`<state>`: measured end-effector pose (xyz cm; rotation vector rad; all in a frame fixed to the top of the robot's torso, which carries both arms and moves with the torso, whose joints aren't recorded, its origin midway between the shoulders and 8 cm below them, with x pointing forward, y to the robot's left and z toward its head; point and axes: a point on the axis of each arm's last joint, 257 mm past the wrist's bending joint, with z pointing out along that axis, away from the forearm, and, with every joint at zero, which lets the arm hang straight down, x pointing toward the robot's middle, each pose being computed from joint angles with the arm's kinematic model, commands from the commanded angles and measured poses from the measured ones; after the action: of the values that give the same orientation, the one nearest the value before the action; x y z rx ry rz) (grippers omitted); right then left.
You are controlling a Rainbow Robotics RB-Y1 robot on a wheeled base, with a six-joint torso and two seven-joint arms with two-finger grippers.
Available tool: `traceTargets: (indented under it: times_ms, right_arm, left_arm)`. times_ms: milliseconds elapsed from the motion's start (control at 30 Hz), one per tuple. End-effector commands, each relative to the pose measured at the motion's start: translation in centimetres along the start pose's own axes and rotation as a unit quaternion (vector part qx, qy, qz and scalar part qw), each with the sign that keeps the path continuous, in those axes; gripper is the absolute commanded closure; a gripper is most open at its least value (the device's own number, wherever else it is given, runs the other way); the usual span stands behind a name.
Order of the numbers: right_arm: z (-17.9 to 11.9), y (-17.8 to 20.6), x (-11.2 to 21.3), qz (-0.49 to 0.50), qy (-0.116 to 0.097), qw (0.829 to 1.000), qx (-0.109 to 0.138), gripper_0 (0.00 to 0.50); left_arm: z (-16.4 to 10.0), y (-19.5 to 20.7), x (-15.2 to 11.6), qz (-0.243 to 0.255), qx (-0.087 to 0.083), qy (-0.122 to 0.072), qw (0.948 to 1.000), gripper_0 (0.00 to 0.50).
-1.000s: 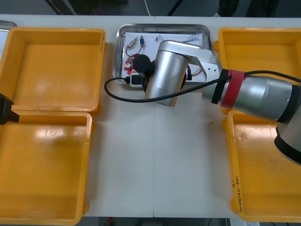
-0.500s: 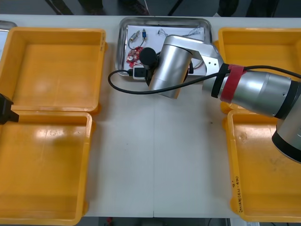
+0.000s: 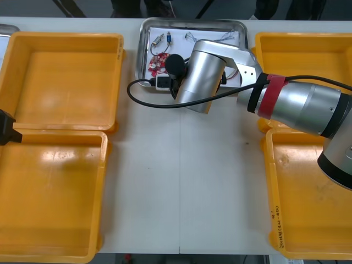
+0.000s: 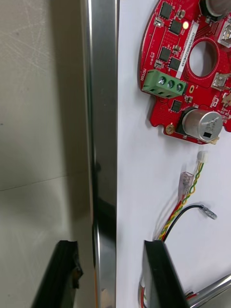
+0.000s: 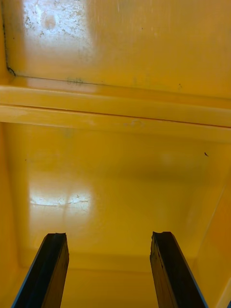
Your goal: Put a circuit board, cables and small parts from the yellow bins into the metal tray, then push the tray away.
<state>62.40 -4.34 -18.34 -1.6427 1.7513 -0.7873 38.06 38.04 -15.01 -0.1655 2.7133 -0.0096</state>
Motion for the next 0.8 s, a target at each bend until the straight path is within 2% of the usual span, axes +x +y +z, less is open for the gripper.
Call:
traceTargets:
  times_ms: [33,167,267,367,467,600,800]
  right_arm:
    - [-2.2,-3.4,-2.9,-0.003,-0.026,0.999,0.019,0.0]
    - [-3.1,-3.0,-3.2,0.032,-0.025,0.999,-0.015,0.0]
    - [-4.6,-1.4,-3.3,0.078,-0.02,0.995,-0.065,0.0]
    - [-6.4,-0.3,-2.9,0.112,-0.018,0.988,-0.101,0.0]
    - [-8.2,0.6,-1.8,0.131,-0.013,0.984,-0.122,0.0]
    - [-10.5,1.2,0.1,0.141,0.001,0.982,-0.128,0.0]
    - [-13.9,2.5,4.8,0.154,0.038,0.978,-0.135,0.0]
  left_arm:
    - [-0.4,0.5,0.3,0.041,-0.004,-0.007,0.9991,0.0]
    - [-0.4,0.5,0.3,0.041,-0.004,-0.007,0.9991,0.0]
    - [-0.4,0.5,0.3,0.041,-0.004,-0.007,0.9991,0.0]
    - [-0.4,0.5,0.3,0.041,-0.004,-0.007,0.9991,0.0]
    - [-0.4,0.5,0.3,0.041,-0.004,-0.007,0.9991,0.0]
    - [-0.4,0.5,0.3,0.041,-0.004,-0.007,0.9991,0.0]
    - [-0.4,0.5,0.3,0.041,-0.004,-0.007,0.9991,0.0]
